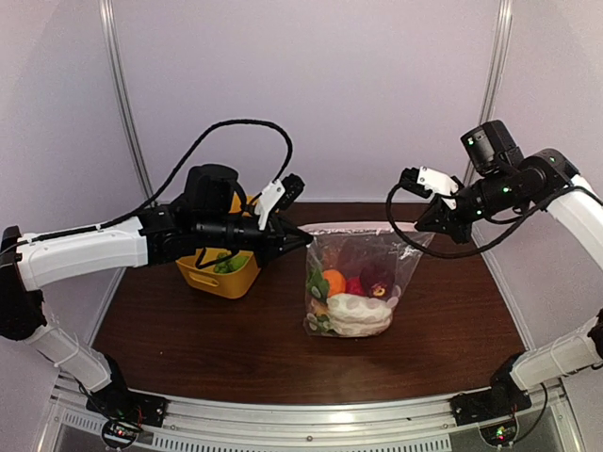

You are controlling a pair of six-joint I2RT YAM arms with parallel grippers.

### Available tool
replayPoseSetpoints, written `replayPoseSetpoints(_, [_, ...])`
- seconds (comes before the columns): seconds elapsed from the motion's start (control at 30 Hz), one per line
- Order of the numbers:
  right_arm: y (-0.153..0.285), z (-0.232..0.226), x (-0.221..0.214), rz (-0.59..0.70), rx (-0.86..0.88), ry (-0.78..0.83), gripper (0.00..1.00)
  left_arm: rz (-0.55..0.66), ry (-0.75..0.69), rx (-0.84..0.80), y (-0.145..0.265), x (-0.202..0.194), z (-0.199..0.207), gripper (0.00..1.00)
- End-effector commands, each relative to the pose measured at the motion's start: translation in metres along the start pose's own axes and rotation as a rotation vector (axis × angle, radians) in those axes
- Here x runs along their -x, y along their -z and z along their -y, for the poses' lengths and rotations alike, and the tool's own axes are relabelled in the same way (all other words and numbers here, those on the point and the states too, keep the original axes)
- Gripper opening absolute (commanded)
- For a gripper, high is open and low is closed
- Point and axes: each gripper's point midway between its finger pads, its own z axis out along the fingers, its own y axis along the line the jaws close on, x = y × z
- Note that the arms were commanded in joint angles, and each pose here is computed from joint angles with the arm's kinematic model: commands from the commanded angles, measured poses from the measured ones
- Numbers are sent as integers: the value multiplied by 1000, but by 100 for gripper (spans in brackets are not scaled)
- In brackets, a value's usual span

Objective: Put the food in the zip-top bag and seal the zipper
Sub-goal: Zip the zipper on the zipper food storage bag.

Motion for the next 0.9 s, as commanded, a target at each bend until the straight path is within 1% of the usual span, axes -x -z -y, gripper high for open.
replayPoseSetpoints(0.0, [10,12,-38,-142,-72,-28,0,-42,16,51,5,-13,-17,0])
replayPoseSetpoints(0.27, [11,21,-52,-169,-87,-45,0,-40,8,57,3,-10,-21,0])
replayPoseSetpoints(0.57, [8,23,-46,-128,-61,-60,0,-35,24,25,-9,-10,-21,0])
replayPoseSetpoints(0.7, [3,36,-29,-75,-82,-64,0,-5,34,57,-26,13,-35,0])
replayPoseSetpoints(0.87, [4,81,6,1,-184,-83,0,10,-15,158,-52,54,-74,0])
